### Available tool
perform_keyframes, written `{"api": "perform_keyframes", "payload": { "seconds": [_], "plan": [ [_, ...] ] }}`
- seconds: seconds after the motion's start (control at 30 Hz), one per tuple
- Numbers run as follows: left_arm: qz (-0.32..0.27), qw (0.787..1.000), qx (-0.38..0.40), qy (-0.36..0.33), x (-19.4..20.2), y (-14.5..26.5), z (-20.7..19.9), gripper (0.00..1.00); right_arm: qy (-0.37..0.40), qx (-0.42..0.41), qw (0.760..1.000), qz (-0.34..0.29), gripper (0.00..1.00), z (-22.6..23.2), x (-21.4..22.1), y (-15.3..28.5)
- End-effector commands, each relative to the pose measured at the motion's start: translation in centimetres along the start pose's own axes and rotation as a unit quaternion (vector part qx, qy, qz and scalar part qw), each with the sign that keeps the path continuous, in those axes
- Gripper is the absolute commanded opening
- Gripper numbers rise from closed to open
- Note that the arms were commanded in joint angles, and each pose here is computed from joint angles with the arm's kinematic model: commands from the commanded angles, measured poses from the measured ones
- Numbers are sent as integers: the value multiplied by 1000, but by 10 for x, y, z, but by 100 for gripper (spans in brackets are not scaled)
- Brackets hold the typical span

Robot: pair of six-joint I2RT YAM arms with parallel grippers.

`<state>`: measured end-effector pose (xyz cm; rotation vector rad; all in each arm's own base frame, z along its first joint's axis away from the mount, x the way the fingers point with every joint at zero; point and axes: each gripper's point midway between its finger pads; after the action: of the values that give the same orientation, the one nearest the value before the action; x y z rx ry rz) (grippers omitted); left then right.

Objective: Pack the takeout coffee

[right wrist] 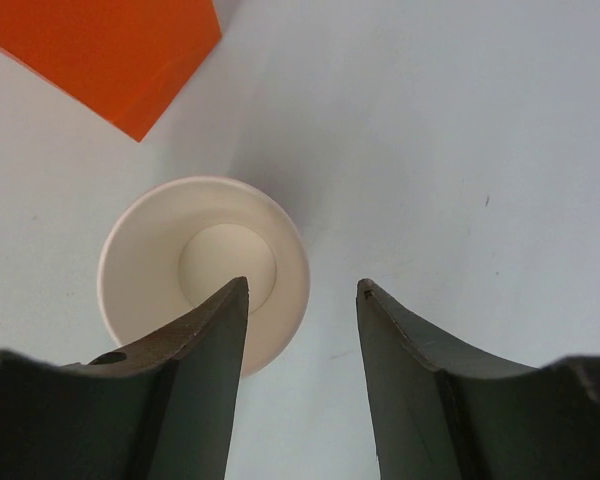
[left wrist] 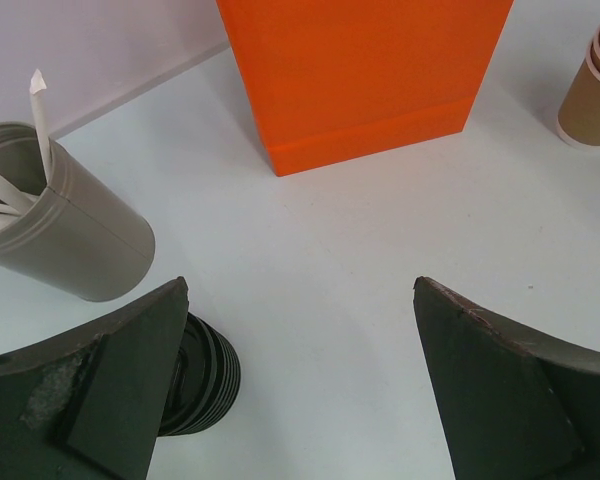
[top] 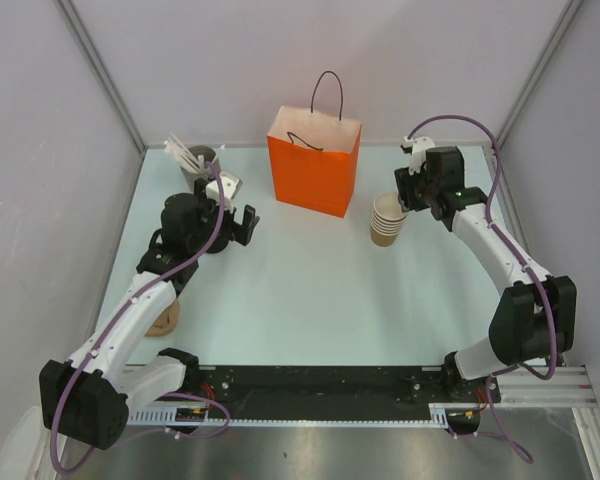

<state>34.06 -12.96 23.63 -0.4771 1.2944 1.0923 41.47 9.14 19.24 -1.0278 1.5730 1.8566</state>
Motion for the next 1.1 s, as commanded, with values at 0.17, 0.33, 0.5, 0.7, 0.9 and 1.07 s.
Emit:
{"api": "perform_keyframes", "payload": {
  "seconds": [0.17, 0.33, 0.5, 0.7, 0.9, 1.07],
  "plan": [
    [-14, 1000, 9, -7, -3, -3, -2, 99, 3, 5, 1000, 0, 47, -5, 1, -14],
    [-16, 1000, 8, -8, -5, -2, -1, 100, 0, 5, 1000, -1, 41, -6, 0, -13],
    [-15, 1000, 8, -8, -4, -2, -1, 99, -3, 2, 1000, 2, 34, -7, 2, -13],
    [-15, 1000, 10, -8, -4, -3, -2, 100, -3, -3, 1000, 1, 34, -6, 2, -12],
    [-14, 1000, 11, -8, -3, -2, -2, 99, -1, -8, 1000, 3, 27, -3, 3, -13],
    [-15, 1000, 12, -8, -3, -3, -3, 100, -1, -9, 1000, 3, 23, -3, 3, -12]
  ]
}}
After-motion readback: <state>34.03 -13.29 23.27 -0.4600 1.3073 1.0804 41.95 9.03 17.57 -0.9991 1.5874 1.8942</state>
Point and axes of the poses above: each gripper's point midway between its finger pads, its own y axis back along the fingers, its own z axis along the line the jaws close on, x = y × z, and after that the axes turned 9 degrees about -y, right-handed
